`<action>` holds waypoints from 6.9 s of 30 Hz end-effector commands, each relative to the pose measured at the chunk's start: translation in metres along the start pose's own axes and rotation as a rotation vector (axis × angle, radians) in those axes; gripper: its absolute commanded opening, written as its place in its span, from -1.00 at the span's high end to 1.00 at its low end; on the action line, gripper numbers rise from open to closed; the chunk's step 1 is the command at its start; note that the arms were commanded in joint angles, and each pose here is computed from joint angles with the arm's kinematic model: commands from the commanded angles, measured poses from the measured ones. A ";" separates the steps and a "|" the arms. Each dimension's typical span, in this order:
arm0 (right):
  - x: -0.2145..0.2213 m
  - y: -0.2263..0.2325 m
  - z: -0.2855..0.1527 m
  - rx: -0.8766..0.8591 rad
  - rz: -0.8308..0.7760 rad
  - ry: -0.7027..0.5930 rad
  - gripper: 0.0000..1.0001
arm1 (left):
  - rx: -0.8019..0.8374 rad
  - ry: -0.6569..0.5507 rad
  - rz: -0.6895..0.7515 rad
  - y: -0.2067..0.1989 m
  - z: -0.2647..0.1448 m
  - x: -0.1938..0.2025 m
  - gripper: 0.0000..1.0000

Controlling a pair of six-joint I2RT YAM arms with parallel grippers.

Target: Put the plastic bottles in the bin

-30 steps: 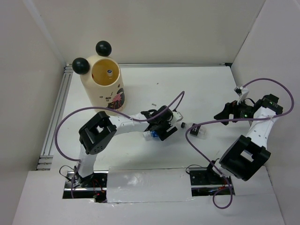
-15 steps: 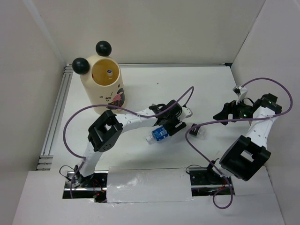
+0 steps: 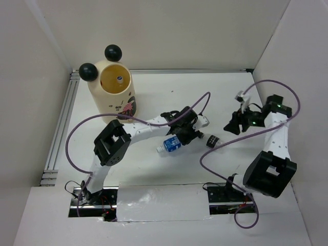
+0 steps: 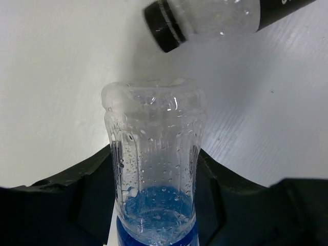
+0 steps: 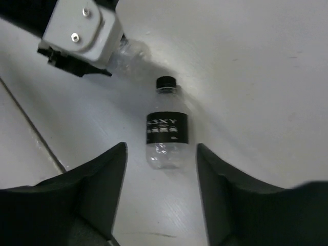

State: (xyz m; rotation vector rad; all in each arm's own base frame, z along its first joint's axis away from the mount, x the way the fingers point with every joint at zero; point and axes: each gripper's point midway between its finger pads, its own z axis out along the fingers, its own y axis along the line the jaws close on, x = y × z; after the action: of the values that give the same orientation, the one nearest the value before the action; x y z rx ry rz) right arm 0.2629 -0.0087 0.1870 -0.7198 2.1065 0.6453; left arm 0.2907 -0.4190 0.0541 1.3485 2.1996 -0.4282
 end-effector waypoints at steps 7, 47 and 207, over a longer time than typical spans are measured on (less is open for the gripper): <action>-0.023 0.051 0.076 -0.048 -0.302 0.110 0.81 | -0.134 -0.621 -0.019 0.106 -0.239 -0.167 1.00; -0.001 0.023 0.086 -0.079 -0.239 0.210 0.74 | -1.101 -0.917 0.155 0.274 -0.421 -0.094 1.00; -0.151 0.017 0.057 0.716 -0.134 -0.106 -1.00 | -0.244 -0.790 -0.468 0.016 -0.282 0.070 -1.00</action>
State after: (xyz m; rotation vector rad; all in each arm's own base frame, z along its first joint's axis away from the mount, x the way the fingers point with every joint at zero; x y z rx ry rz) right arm 0.3651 0.1026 0.2869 -0.5355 1.9805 -0.2004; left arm 0.1978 -0.2012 0.2062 0.4125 1.8765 -0.5994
